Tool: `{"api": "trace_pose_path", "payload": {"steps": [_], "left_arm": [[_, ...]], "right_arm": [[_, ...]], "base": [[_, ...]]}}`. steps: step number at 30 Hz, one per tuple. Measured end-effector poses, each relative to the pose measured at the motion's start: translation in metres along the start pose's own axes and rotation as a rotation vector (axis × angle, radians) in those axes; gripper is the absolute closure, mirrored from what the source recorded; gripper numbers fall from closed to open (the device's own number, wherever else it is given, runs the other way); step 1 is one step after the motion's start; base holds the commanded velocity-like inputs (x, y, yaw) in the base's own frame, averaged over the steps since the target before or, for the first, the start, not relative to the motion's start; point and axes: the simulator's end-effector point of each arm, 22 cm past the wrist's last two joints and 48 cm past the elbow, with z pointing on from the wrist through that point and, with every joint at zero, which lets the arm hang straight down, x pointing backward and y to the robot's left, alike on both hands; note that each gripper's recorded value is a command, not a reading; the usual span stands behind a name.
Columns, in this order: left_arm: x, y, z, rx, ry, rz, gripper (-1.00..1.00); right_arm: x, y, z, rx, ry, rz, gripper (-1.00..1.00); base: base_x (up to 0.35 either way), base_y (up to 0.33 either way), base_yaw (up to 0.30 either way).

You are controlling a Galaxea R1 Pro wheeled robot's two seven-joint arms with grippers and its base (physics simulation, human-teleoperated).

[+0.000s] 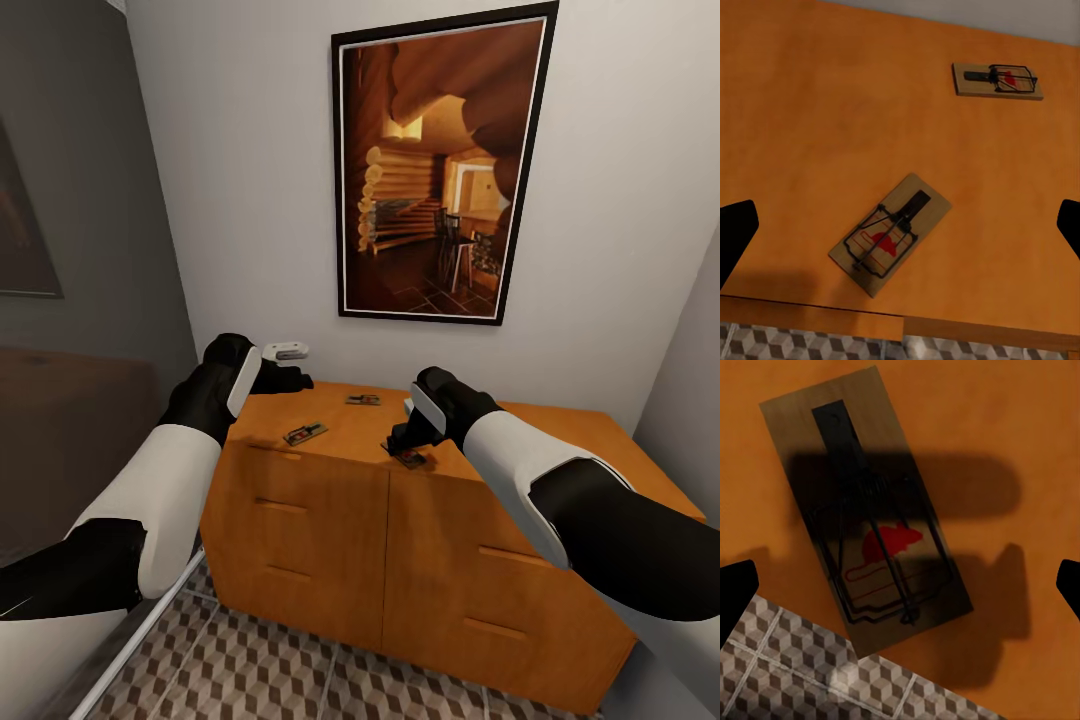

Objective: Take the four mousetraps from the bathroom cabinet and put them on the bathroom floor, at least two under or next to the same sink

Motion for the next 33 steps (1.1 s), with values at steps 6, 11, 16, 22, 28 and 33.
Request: {"api": "trace_pose_path", "payload": {"steps": [6,11,16,22,28,33], "left_arm": [[-0.0001,0.0002,-0.0001,0.0,0.0,-0.001,-1.0],[-0.0001,0.0004,-0.0001,0.0,0.0,-0.001,-1.0],[-0.0001,-0.0001,0.0,0.0,0.0,0.0,-1.0],[-0.0001,0.0001,-0.0001,0.0,0.0,0.0,-1.0],[0.0002,0.0,0.0002,0.0,0.001,0.0,-1.0],[0.0003,0.0003,0.0002,0.0,0.001,-0.001,-1.0]], "right_arm": [[0.0012,-0.0005,0.0008,0.001,0.003,0.001,-1.0],[0.002,-0.0007,0.0013,0.001,0.006,0.002,-1.0],[0.0033,-0.0005,0.0022,0.0,0.009,0.004,-1.0],[0.0011,-0.0012,0.003,0.001,-0.003,0.006,-1.0],[-0.0005,-0.0022,0.0046,0.003,-0.015,0.009,-1.0],[-0.0028,-0.0026,0.0051,0.003,-0.027,0.01,-1.0]], "base": [[0.0,0.0,0.0],[0.0,0.0,0.0],[0.0,0.0,0.0],[0.0,0.0,0.0],[0.0,0.0,0.0],[0.0,0.0,0.0]]}}
